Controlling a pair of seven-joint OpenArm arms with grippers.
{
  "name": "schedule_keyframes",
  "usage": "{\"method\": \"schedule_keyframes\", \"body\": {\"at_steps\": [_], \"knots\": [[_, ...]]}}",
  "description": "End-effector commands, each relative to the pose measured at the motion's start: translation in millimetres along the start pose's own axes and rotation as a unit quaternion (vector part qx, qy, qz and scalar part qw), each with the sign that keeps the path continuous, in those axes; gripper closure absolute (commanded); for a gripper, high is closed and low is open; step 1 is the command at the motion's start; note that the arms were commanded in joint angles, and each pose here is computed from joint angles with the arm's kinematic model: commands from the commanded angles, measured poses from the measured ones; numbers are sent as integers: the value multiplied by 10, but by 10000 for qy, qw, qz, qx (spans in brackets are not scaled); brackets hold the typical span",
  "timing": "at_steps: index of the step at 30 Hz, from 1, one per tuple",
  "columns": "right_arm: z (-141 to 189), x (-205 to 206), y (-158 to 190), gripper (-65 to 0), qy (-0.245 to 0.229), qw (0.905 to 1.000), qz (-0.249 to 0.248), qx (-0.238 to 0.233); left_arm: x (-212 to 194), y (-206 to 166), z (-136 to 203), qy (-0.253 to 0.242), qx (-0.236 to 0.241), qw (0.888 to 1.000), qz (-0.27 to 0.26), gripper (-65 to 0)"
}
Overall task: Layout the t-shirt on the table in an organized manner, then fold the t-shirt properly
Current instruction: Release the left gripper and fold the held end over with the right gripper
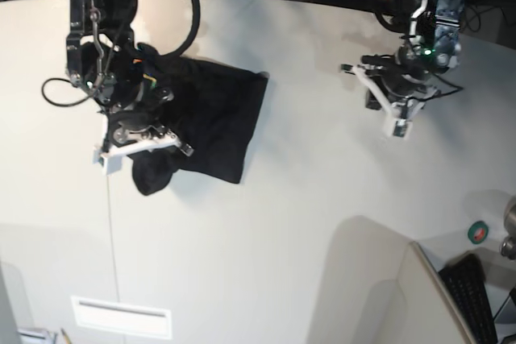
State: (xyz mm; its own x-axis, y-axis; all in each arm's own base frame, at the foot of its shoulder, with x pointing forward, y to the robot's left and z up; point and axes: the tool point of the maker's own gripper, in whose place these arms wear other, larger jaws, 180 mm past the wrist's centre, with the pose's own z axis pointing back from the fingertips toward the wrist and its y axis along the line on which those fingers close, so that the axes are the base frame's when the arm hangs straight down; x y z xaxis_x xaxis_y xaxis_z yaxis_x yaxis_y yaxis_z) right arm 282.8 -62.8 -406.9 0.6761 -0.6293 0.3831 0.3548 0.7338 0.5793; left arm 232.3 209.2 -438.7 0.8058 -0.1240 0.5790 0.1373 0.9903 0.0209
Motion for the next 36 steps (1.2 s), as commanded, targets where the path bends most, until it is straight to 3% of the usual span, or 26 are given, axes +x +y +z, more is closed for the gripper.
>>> {"method": "schedule_keyframes", "body": {"at_steps": [1,3,6,8,14,17,21,24,27,30,32,34,36], "knots": [[-16,106,73,0,-183,9998,24,103,122,272,102,-243,354,9990,96,0],[-79,96,15,0,-213,9998,-15,19,96,551,221,-314,701,9964,356,0],[-124,81,-7,0,-246,9997,-55,-21,72,743,315,-434,839,9922,817,0],[-151,15,48,0,-154,9999,6,27,96,808,360,-558,735,9902,1045,0],[-193,-194,357,0,107,9988,337,349,184,761,374,-719,472,9910,1021,0],[-224,-359,525,-161,312,9966,551,519,190,757,372,-727,468,9909,1028,0],[-316,-705,904,-236,742,9887,978,859,144,801,331,-650,494,9907,1087,0],[-280,-912,1257,-236,922,9770,1463,1244,52,879,237,-505,536,9893,1261,0],[-278,-856,1319,-233,852,9750,1586,1304,-35,903,200,-393,547,9887,1340,0],[-112,-604,1357,-222,489,9714,1800,1467,-47,935,211,-368,568,9892,1304,0],[43,-439,1259,-167,251,9685,1982,1484,-45,963,224,-366,591,9893,1282,0],[171,-315,1086,-27,97,9652,2209,1396,-49,1080,273,-386,712,9880,1313,0],[192,-329,836,0,181,9643,2369,1167,-44,1200,332,-459,851,9851,1421,0]]}}
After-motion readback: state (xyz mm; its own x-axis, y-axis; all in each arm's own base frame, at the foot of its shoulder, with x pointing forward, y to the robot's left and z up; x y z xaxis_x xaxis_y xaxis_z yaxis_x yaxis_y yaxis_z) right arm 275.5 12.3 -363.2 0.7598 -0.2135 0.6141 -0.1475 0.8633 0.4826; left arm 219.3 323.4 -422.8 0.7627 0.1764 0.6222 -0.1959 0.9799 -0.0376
